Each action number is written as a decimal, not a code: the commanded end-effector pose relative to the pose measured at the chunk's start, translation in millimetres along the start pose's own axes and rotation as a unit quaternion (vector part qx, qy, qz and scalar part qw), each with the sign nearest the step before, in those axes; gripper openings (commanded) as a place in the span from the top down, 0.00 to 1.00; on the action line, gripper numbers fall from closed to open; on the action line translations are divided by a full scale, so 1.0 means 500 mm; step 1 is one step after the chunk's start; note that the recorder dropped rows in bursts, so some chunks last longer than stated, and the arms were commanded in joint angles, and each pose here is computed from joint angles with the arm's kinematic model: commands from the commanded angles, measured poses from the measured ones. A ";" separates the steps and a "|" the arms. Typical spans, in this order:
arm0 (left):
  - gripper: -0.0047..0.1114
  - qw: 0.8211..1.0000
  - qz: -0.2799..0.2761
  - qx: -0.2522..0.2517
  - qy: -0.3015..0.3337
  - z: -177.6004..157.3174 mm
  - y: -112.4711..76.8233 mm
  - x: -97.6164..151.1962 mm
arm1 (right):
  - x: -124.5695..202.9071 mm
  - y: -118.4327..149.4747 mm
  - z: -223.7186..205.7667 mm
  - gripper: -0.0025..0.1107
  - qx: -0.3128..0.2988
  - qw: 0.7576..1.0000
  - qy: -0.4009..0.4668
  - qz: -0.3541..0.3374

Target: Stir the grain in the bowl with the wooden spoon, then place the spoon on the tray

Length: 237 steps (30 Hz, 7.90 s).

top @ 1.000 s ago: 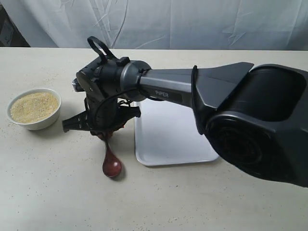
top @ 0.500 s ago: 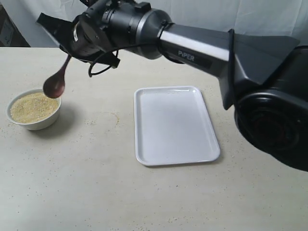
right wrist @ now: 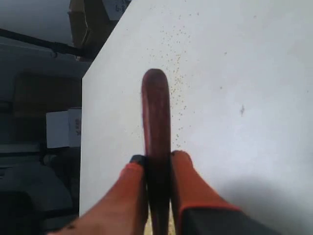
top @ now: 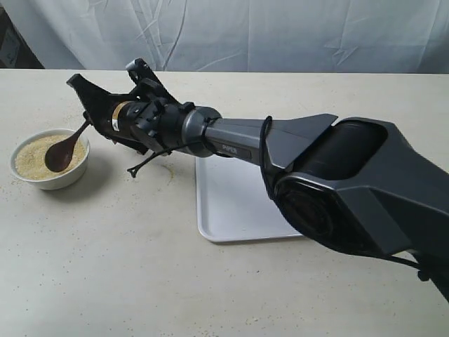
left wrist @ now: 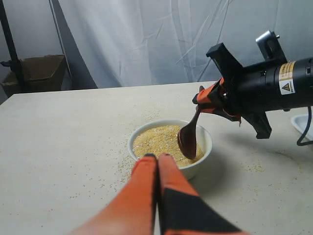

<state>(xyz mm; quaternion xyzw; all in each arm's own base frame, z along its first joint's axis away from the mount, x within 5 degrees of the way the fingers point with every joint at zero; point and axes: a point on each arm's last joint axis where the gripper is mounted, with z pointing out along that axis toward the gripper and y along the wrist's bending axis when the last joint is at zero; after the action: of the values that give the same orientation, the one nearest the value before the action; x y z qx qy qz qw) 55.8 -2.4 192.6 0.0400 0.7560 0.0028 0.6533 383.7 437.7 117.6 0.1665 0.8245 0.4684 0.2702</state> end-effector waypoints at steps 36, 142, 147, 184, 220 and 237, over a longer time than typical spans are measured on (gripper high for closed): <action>0.96 1.000 0.000 0.001 -0.007 -0.001 0.000 -0.001 | -0.096 0.078 -0.184 0.91 0.204 0.834 0.216 -0.464; 0.96 1.000 0.000 0.001 -0.006 -0.001 0.000 -0.001 | -0.069 -0.088 0.032 0.99 -0.139 0.989 0.042 0.012; 0.96 1.000 0.000 0.001 -0.006 -0.001 0.000 -0.001 | -0.091 -0.031 0.009 0.99 -0.216 0.976 0.005 -0.021; 0.96 1.000 0.000 0.001 -0.006 -0.001 0.000 -0.001 | 0.062 0.081 -0.017 0.99 -0.281 0.824 -0.143 -0.470; 0.96 1.000 0.000 0.001 -0.006 -0.001 0.000 -0.001 | 0.016 0.132 -0.047 0.99 -0.263 0.829 -0.162 -0.466; 0.96 1.000 0.000 0.001 -0.008 -0.001 0.000 -0.001 | 0.071 0.075 -0.009 0.99 -0.227 0.869 -0.103 -0.428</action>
<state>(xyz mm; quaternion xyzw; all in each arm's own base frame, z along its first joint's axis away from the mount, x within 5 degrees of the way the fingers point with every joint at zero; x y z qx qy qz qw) 55.8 -2.4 192.6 0.0400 0.7560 0.0028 0.6533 357.9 468.9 137.5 -0.2194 0.6670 0.4492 0.5524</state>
